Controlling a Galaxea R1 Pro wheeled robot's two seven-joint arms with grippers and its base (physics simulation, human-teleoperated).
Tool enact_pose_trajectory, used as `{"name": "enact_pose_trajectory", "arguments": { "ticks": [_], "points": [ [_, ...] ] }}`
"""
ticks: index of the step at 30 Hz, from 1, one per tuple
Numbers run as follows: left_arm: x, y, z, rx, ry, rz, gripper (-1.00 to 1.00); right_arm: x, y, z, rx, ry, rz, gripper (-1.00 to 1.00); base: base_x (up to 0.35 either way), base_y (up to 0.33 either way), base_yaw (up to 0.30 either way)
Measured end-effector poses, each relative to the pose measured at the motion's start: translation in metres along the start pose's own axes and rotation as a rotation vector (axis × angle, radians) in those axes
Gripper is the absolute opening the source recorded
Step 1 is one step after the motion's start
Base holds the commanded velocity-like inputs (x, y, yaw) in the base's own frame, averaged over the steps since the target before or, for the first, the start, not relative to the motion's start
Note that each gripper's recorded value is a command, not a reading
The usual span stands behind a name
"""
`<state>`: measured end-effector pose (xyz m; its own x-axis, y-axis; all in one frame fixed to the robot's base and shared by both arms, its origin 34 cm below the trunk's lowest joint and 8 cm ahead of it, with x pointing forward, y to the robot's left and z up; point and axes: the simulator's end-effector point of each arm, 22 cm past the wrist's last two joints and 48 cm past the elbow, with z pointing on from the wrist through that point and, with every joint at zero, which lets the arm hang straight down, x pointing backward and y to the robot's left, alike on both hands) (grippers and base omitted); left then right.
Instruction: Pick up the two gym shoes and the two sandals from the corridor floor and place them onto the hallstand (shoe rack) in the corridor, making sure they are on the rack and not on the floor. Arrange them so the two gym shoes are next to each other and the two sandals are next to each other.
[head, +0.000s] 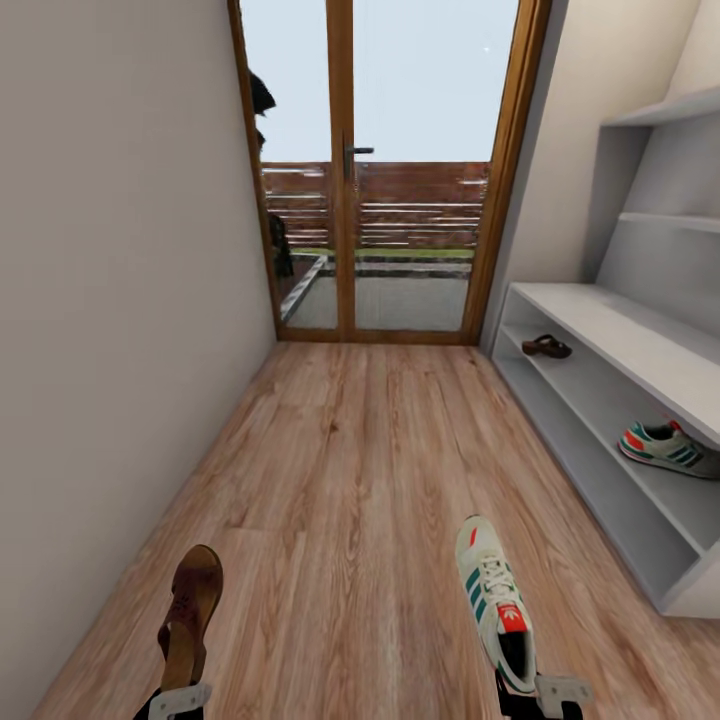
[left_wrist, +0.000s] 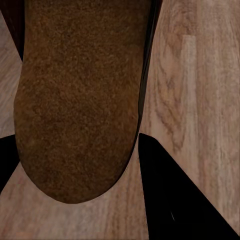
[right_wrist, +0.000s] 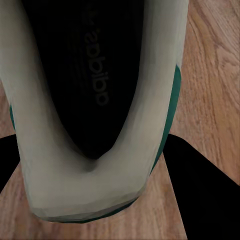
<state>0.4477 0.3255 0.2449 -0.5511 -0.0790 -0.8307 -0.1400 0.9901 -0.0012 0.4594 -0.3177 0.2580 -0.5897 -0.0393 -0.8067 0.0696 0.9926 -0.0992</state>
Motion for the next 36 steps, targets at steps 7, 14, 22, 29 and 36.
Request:
{"name": "enact_pose_trajectory", "arguments": {
  "ticks": [7,14,22,29,36],
  "points": [
    [0.0,0.0003,0.0,-0.001,0.0,0.0,-1.0,0.0,0.0002,0.0,0.0,0.0,0.0,-1.0,0.339,0.0,0.0],
    [0.0,0.0001,0.0,-0.001,0.0,0.0,-1.0,0.0,0.0002,0.0,0.0,0.0,0.0,-1.0,0.339,0.0,0.0],
    [0.0,0.0005,0.0,-0.002,0.0,-0.001,-1.0,0.0006,0.0002,-0.0001,0.0,0.002,0.0,-1.0,0.339,0.0,0.0],
    [0.0,0.0001,0.0,0.0,0.0,0.0,-1.0,0.0009,0.0002,-0.0001,0.0,0.002,0.0,-1.0,0.339,0.0,0.0],
    [-0.0001,0.0001,0.0,0.0,0.0,0.0,-1.0,0.0009,0.0002,-0.0001,0.0,0.003,0.0,-1.0,0.339,0.0,0.0]
  ]
}}
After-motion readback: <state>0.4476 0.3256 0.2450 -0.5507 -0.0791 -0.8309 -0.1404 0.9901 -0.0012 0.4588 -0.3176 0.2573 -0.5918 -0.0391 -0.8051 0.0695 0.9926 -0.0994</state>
